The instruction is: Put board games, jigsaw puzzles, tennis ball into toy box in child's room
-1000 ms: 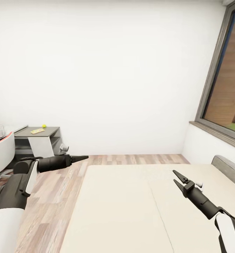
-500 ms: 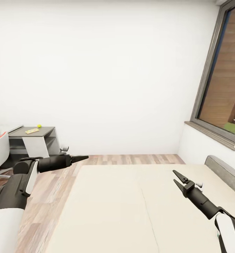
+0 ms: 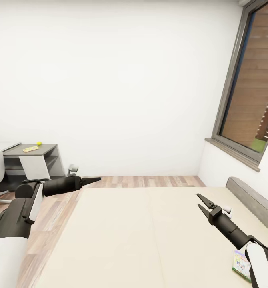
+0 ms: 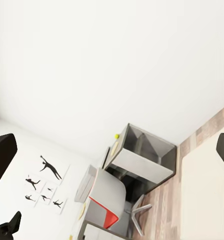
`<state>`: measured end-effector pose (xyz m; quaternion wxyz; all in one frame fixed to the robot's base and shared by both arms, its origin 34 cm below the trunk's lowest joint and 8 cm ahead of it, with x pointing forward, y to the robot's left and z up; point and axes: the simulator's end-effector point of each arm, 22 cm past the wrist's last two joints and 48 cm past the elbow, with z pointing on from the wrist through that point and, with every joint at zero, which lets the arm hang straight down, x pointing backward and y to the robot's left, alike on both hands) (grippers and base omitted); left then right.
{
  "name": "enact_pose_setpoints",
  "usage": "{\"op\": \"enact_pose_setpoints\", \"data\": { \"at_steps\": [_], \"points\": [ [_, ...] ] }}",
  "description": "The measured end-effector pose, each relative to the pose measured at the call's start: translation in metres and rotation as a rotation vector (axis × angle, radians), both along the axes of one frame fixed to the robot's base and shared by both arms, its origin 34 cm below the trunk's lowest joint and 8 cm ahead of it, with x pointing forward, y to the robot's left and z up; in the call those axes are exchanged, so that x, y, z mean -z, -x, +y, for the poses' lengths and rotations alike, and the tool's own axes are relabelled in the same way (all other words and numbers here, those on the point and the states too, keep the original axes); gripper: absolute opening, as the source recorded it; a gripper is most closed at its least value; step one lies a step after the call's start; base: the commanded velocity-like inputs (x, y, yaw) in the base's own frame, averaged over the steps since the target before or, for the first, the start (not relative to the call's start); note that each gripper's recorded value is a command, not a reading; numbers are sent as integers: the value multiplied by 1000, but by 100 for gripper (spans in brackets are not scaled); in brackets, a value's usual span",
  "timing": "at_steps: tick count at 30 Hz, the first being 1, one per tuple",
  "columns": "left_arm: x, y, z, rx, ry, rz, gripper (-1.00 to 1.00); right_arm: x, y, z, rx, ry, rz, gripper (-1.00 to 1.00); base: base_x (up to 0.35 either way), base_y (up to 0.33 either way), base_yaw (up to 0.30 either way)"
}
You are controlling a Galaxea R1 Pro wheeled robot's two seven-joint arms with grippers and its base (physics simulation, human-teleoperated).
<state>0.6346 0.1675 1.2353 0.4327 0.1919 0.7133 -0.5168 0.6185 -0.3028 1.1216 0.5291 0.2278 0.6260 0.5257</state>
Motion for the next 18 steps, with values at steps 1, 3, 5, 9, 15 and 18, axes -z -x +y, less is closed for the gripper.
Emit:
{"op": "enact_pose_setpoints", "data": {
  "at_steps": [1, 3, 5, 9, 15, 18],
  "points": [
    [0, 0, 0, 0, 0, 0, 100, 0, 0, 0, 0, 0, 0, 100, 0, -287, 0],
    [0, 0, 0, 0, 0, 0, 100, 0, 0, 0, 0, 0, 0, 100, 0, -287, 0],
    [0, 0, 0, 0, 0, 0, 100, 0, 0, 0, 0, 0, -1, 100, 0, -287, 0],
    [0, 0, 0, 0, 0, 0, 100, 0, 0, 0, 0, 0, 0, 100, 0, -287, 0],
    [0, 0, 0, 0, 0, 0, 100, 0, 0, 0, 0, 0, 1, 100, 0, -287, 0],
    [0, 0, 0, 0, 0, 0, 100, 0, 0, 0, 0, 0, 1, 100, 0, -287, 0]
  ]
}}
